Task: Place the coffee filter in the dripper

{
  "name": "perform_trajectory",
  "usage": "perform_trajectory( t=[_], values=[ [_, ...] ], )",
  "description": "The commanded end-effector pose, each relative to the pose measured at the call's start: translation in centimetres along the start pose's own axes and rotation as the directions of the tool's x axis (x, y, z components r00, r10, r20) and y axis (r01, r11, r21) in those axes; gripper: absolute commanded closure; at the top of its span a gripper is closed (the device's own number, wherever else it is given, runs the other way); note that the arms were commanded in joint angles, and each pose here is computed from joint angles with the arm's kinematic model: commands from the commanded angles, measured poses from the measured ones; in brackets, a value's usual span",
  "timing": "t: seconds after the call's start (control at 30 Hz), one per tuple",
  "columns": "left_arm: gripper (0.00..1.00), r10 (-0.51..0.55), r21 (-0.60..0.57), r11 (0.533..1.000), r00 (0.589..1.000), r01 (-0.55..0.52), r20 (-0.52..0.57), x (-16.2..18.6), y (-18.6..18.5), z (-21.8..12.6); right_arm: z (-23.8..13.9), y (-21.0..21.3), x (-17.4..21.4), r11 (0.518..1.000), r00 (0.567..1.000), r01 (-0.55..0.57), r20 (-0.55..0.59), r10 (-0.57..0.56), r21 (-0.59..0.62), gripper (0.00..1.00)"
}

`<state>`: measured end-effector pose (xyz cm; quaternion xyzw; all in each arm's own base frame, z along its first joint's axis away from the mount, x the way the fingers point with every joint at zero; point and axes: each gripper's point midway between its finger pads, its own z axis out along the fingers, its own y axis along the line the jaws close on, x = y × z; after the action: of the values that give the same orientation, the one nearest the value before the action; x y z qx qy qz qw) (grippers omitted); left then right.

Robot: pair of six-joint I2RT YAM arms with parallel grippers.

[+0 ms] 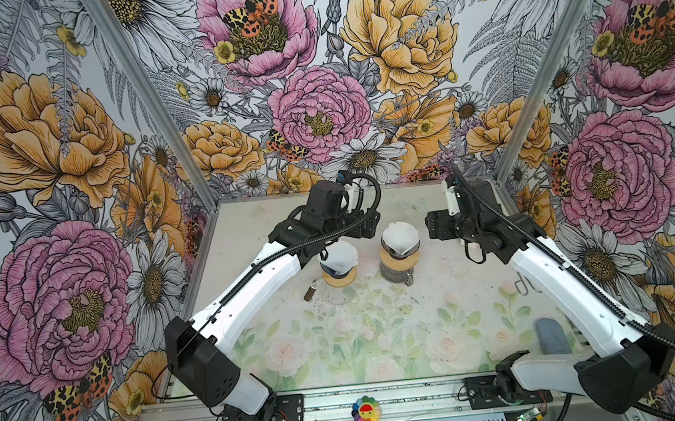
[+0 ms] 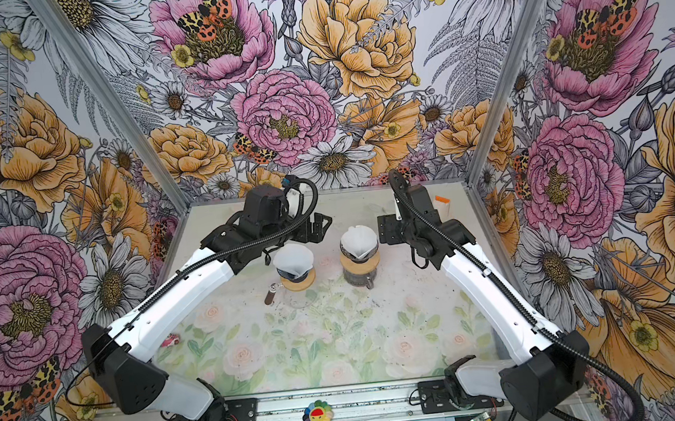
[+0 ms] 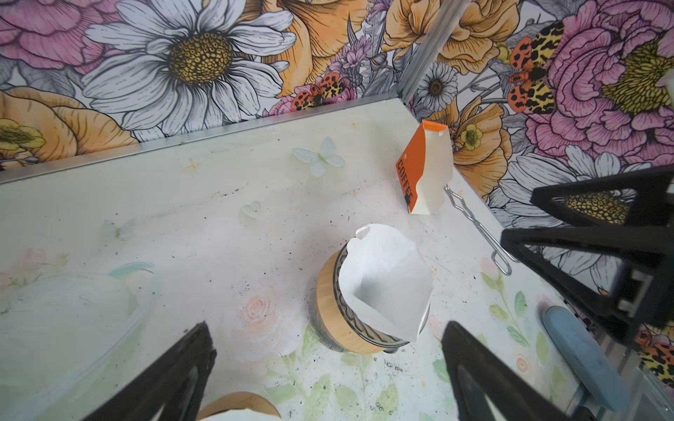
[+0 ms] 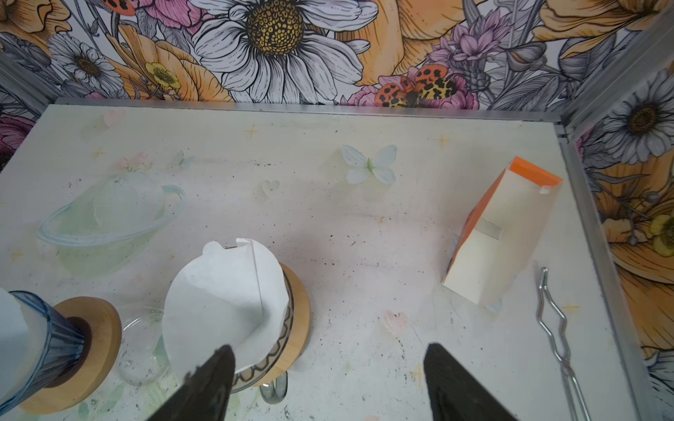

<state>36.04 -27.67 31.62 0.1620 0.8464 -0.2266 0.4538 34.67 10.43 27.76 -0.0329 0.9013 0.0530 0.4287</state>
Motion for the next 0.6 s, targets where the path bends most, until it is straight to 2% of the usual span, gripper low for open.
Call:
perform_trajectory(
  t=[0.0, 0.07, 0.23, 0.4, 0.57],
  values=[
    [0.01, 0.019, -0.084, 0.996, 0.988, -0.006, 0.152, -2.0, 2.5, -2.3, -2.0, -2.2, -2.0, 0.996, 0.985, -0.016, 0.171, 0.001, 0.084, 0.05],
    [0.01, 0.008, -0.112, 0.994, 0.983, 0.013, 0.183, -1.5, 3.9, -3.5, -3.0, -3.2, -2.0, 0.994, 0.975, -0.039, 0.220, 0.015, 0.107, 0.01],
    [0.01, -0.017, -0.231, 0.970, 0.970, 0.075, 0.243, 0.8, 8.3, -6.4, -4.0, -5.6, -1.0, 0.983, 0.949, -0.111, 0.310, 0.060, 0.149, 0.00],
    [0.01, -0.041, -0.389, 0.904, 0.941, 0.178, 0.335, 4.4, 13.7, -9.9, -3.7, -8.6, 1.4, 0.963, 0.909, -0.174, 0.410, 0.077, 0.206, 0.01],
    [0.01, -0.042, -0.473, 0.846, 0.915, 0.247, 0.402, 8.4, 17.4, -11.7, -2.5, -11.2, 4.1, 0.939, 0.862, -0.240, 0.500, 0.088, 0.248, 0.01]
  ],
)
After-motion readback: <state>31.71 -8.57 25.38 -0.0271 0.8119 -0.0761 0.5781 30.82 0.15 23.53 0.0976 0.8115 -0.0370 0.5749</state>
